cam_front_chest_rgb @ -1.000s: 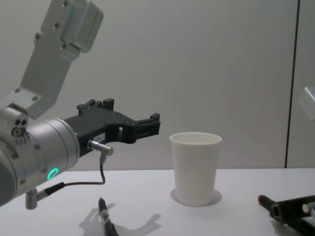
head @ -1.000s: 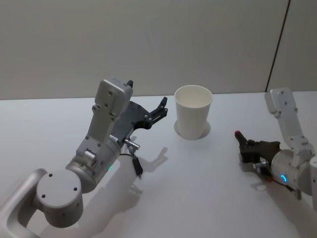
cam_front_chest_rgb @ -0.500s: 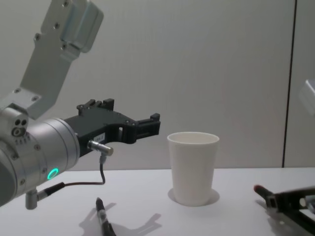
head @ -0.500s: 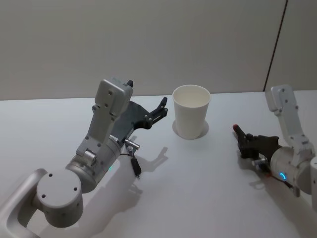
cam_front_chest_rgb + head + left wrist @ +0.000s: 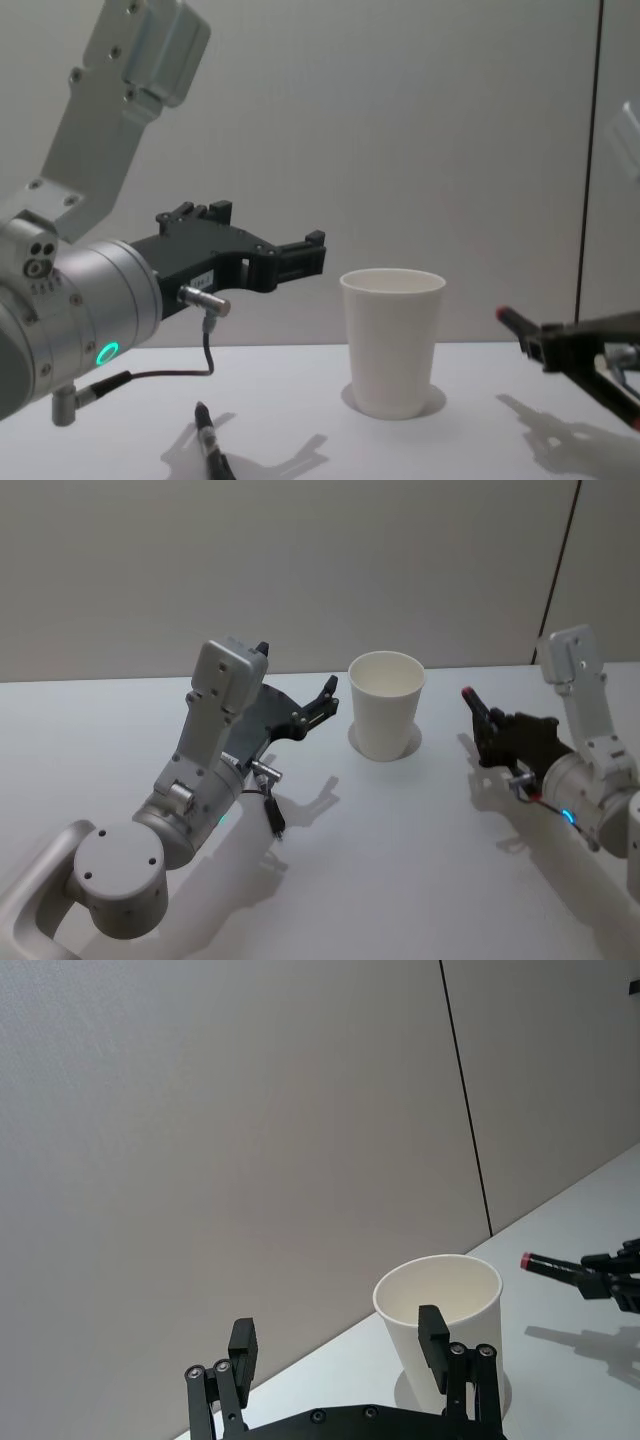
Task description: Place the pen into the pen holder.
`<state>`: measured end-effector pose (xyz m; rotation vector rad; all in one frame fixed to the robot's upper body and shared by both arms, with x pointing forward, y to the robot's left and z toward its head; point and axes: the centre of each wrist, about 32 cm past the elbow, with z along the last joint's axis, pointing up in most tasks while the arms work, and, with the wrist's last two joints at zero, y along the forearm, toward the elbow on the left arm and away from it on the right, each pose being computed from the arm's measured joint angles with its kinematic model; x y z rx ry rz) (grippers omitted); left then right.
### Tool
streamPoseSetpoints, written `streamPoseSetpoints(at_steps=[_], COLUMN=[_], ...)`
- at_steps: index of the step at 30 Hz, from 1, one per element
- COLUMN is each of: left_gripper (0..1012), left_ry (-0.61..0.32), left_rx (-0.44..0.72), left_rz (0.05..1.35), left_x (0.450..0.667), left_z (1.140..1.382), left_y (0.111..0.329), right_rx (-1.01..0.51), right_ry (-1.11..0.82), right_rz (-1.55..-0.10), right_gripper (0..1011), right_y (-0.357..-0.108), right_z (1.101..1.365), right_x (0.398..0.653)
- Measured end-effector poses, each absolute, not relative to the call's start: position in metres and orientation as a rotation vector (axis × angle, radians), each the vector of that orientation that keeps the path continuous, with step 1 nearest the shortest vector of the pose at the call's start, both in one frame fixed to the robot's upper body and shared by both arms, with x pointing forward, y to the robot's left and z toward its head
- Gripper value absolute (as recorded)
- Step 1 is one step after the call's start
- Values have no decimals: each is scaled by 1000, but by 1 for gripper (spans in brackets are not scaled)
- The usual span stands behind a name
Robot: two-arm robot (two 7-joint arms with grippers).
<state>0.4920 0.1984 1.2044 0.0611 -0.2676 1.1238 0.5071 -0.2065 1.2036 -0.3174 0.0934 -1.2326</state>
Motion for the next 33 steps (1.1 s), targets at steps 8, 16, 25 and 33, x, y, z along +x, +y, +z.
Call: streamPoseSetpoints(at_steps=[8,16,25,33], left_gripper=[1001,1001,1001,1001], left_ry=[-268,-268,-268,-268], left_rx=[61,61,61,61], left_rz=[1124,1124,1124,1124], left_x=[492,492,492,492], left_z=[1204,1204,1204,1204], left_y=[198,198,198,198], right_rx=[-245,-161,-69,31], right_ry=[-20,-137,-252,-363], right_rz=[-1221,-1203,-1177,-1135], right_gripper=[189,189,189,189], right_y=[-206,-205,-203,-198], right_z=[1211,1220,1230,1238], right_x=[509,514,521,534])
